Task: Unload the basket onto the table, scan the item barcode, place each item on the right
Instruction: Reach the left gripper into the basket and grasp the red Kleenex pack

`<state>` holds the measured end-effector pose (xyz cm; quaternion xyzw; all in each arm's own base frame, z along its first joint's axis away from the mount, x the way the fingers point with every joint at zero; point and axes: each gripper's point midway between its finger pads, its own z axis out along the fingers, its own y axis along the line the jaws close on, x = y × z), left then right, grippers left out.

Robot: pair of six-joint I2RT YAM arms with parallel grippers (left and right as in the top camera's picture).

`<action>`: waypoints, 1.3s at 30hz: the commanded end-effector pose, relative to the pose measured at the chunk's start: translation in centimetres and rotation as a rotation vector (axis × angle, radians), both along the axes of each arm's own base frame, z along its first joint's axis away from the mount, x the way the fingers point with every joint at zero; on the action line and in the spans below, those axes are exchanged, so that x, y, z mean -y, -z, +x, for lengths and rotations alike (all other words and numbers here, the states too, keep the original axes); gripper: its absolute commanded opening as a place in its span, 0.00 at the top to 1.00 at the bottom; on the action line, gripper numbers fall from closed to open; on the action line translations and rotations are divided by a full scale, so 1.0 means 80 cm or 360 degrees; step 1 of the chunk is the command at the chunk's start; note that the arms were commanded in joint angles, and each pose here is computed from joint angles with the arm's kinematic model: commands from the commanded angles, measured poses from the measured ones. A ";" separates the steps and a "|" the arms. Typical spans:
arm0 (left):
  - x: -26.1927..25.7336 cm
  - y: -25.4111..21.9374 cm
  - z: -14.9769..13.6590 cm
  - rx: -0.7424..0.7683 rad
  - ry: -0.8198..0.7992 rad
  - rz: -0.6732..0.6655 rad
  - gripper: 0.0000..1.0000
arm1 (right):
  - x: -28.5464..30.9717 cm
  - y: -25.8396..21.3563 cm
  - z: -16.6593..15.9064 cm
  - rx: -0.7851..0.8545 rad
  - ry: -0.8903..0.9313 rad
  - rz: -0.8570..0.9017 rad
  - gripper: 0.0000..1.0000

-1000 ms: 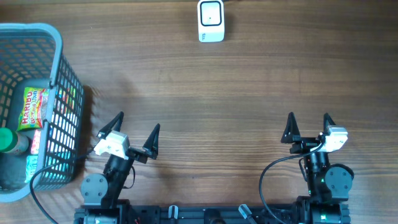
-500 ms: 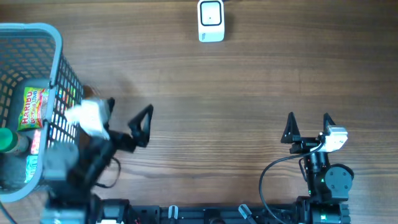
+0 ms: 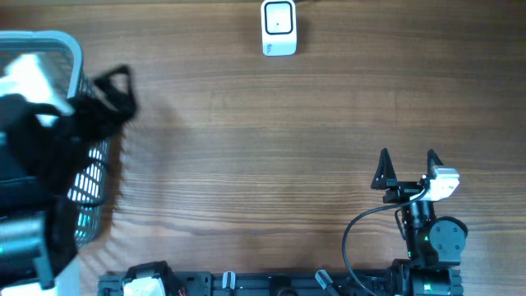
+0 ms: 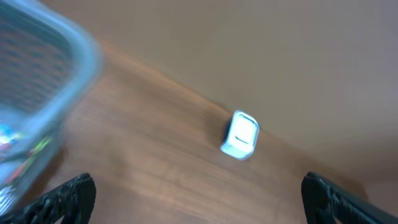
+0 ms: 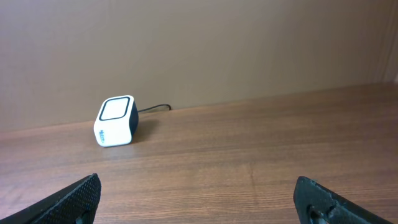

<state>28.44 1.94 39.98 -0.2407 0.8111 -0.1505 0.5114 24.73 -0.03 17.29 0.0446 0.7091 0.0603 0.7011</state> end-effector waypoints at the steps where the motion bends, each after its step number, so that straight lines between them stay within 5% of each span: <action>1: -0.085 -0.014 -0.008 -0.0045 -0.0556 -0.0240 0.00 | -0.003 -0.002 0.000 0.0013 -0.0020 -0.0017 0.00; 5: -0.171 0.045 -0.033 -0.0273 -0.1086 -0.0548 0.00 | -0.003 -0.002 0.000 0.0013 -0.0020 -0.0018 0.00; 12: -0.258 0.135 -0.073 -0.0674 -0.1504 -0.0742 0.00 | -0.003 -0.002 0.000 0.0014 -0.0020 -0.0017 0.00; 17: -0.284 0.235 -0.068 -0.1073 -0.1583 -0.0824 0.16 | -0.003 -0.002 0.000 0.0013 -0.0020 -0.0018 0.00; 23: -0.299 0.334 -0.064 -0.1301 -0.1611 -0.0841 0.11 | -0.003 -0.002 0.000 0.0013 -0.0020 -0.0017 0.00; 25: -0.303 0.355 -0.063 -0.1308 -0.1619 -0.0835 0.00 | -0.003 -0.002 0.000 0.0013 -0.0020 -0.0018 0.00; 39: -0.314 0.419 -0.070 -0.1272 -0.1619 -0.0682 0.00 | -0.003 -0.002 0.000 0.0013 -0.0020 -0.0018 0.00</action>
